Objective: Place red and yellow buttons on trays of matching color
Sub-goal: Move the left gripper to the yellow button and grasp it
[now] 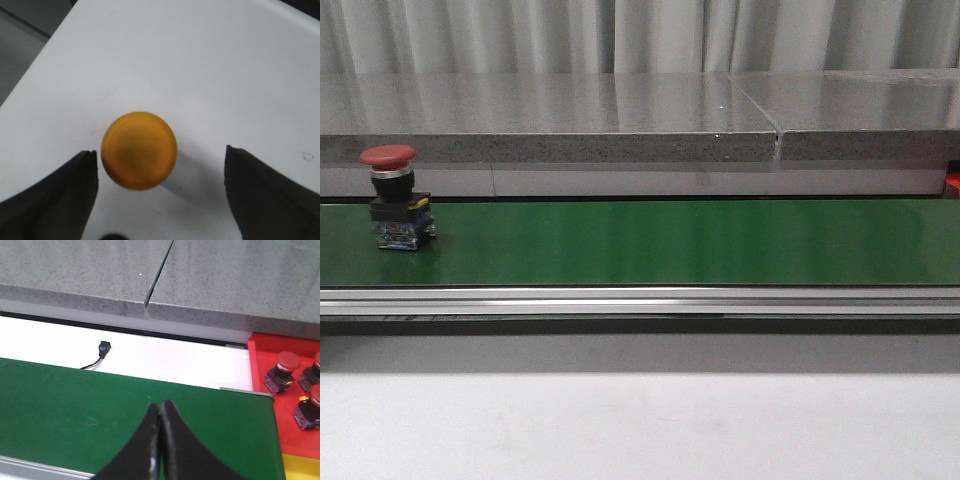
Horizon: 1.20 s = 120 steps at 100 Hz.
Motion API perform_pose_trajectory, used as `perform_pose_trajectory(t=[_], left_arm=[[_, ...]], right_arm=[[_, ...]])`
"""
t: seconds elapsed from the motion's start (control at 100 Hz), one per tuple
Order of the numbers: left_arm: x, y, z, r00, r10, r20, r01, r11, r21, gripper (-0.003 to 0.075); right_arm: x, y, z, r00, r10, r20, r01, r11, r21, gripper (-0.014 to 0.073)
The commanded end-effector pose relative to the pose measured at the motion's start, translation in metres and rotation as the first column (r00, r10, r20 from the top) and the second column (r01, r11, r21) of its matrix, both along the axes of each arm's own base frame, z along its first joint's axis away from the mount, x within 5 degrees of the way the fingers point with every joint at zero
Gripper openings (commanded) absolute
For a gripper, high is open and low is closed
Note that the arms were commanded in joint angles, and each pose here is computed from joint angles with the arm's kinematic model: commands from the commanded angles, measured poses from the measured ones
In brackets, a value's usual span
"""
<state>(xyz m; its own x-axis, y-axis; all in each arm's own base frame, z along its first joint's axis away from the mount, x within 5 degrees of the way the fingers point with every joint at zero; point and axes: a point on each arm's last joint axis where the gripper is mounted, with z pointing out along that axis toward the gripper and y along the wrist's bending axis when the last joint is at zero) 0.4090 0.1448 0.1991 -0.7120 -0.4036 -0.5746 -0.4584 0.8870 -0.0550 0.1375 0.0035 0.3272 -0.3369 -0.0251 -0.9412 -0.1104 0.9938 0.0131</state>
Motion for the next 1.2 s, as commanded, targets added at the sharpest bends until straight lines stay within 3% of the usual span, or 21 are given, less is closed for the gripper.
perform_pose_trajectory(t=[0.0,0.34,0.88,1.19], left_arm=[[0.009,0.005,0.03,0.993,-0.014,0.115,0.007,0.998,0.061,0.0512],[0.021,0.009,0.026,0.988,-0.028,0.154,0.015,0.996,0.088,0.0499],[0.013,0.007,0.024,0.998,-0.008,0.062,0.005,0.999,0.049,-0.0005],[-0.002,-0.002,0.076,0.983,0.025,0.18,-0.026,1.0,0.003,-0.0019]], right_arm=[[0.0,-0.002,0.016,0.995,-0.026,0.092,0.026,1.0,0.006,-0.0067],[0.0,-0.002,0.016,0.995,-0.026,0.092,0.026,1.0,0.006,-0.0067],[0.0,-0.002,0.016,0.995,-0.026,0.092,0.026,1.0,0.006,-0.0067],[0.0,-0.002,0.016,0.995,-0.026,0.091,0.025,1.0,0.006,-0.0067]])
